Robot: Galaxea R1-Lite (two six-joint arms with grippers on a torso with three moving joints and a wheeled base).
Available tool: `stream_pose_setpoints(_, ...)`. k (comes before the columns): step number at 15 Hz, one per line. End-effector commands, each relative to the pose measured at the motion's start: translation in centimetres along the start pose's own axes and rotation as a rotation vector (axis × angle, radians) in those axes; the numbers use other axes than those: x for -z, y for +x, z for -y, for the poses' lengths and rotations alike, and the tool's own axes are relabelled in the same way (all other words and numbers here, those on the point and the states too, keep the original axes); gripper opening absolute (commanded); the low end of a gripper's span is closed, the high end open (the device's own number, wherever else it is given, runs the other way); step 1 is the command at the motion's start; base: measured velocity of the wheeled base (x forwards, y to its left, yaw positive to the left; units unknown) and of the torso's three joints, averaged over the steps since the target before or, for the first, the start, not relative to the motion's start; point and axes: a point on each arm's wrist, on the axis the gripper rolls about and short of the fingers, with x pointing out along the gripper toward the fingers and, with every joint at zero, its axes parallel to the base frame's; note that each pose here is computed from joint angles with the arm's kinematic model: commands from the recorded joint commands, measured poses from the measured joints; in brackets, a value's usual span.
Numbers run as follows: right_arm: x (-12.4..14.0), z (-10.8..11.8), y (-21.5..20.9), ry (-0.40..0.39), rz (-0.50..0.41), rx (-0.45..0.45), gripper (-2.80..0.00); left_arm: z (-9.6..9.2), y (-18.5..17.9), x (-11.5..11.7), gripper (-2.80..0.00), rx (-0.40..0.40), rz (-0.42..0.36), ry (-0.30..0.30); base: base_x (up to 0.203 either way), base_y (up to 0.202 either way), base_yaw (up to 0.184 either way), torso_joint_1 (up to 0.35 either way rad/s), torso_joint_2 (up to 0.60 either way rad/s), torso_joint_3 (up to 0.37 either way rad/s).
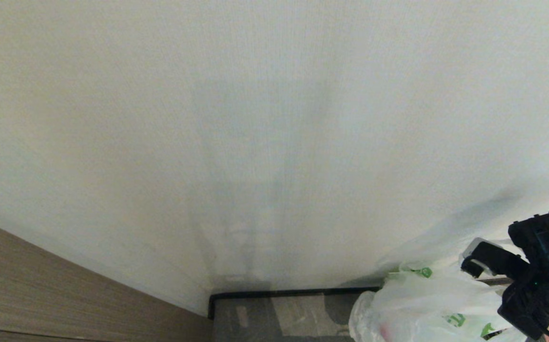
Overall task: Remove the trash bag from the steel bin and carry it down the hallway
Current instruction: Put the trash bag at the door
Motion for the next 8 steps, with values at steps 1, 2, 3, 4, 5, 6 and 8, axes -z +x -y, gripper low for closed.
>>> stream_pose_setpoints(1,-0.8,-0.8,1.0,-0.032,0.000,-0.015,-2.80,0.0,0.0,0.0,-2.80,0.000,0.003,-0.001,0.000,0.000,0.000,0.000,0.00,0.000)
stream_pose_setpoints(2,-0.9,-0.9,1.2,-0.032,-0.001,-0.015,-2.80,0.0,0.0,0.0,-2.80,0.000,0.002,-0.001,0.000,0.000,0.000,0.000,0.00,0.000)
stream_pose_setpoints(3,-1.0,-0.9,1.5,-0.033,-0.002,-0.015,-2.80,0.0,0.0,0.0,-2.80,0.000,0.001,-0.001,0.000,0.000,0.000,0.000,0.00,0.000)
stream_pose_setpoints(4,-1.2,-1.0,1.7,-0.036,-0.001,-0.017,-2.80,0.0,0.0,0.0,-2.80,0.000,0.001,-0.001,0.000,0.000,0.000,0.000,0.00,0.000)
stream_pose_setpoints(5,-1.4,-1.1,2.0,-0.036,0.003,-0.016,-2.80,0.0,0.0,0.0,-2.80,0.000,0.001,-0.001,0.000,0.000,0.000,0.000,0.00,0.000)
stream_pose_setpoints(6,-1.6,-1.1,2.0,-0.029,0.014,-0.012,-2.80,0.0,0.0,0.0,-2.80,0.000,0.001,-0.001,0.000,0.000,0.000,0.000,0.00,0.000)
stream_pose_setpoints(8,-1.3,-1.2,2.0,-0.034,0.010,-0.014,0.00,0.0,0.0,0.0,-2.80,0.000,0.001,-0.001,0.000,0.000,0.000,0.000,0.00,0.000)
